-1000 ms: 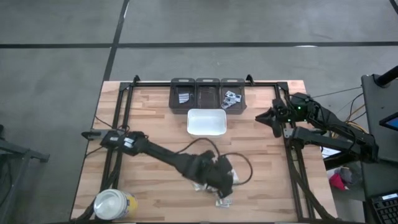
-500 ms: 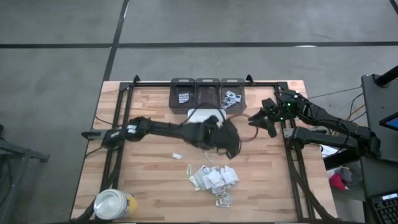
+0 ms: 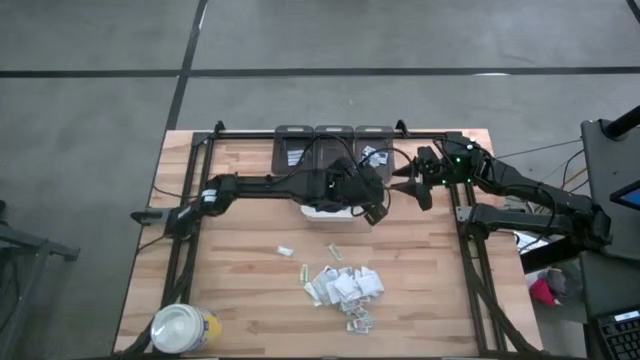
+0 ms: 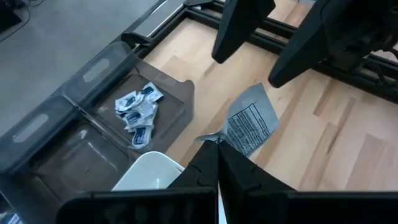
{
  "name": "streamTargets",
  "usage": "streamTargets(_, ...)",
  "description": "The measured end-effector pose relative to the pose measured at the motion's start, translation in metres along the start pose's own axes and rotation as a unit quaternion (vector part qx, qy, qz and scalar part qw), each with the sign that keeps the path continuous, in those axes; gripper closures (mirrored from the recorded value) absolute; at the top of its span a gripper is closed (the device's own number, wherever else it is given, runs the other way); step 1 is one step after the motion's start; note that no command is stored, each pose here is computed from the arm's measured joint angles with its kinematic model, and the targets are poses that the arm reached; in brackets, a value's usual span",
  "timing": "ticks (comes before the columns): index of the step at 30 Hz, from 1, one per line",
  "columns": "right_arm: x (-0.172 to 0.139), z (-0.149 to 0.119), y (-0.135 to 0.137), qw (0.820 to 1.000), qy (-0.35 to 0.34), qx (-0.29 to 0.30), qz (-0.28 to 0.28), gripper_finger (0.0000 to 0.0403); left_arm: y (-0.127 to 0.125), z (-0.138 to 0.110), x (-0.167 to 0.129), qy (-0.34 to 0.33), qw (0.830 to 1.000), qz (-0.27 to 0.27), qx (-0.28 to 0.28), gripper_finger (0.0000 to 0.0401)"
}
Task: Pick & Place First Aid Supplies
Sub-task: Put the white alcohol pad into the right black bin
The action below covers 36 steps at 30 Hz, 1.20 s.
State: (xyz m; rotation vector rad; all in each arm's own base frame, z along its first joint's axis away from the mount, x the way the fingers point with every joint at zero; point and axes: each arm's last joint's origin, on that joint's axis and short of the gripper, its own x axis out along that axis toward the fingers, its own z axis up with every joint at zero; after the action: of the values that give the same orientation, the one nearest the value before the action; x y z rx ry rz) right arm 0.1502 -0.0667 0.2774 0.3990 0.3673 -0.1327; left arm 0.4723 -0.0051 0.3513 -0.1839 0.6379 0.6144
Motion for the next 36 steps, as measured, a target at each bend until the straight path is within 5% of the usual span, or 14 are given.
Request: streamTargets(36,0.031,0.025,-0.004,0.999,0.043,0.022,0.022,0.0153,0.014,-0.003,0.001,0.026,0.998,0.045,0.029,0.0401)
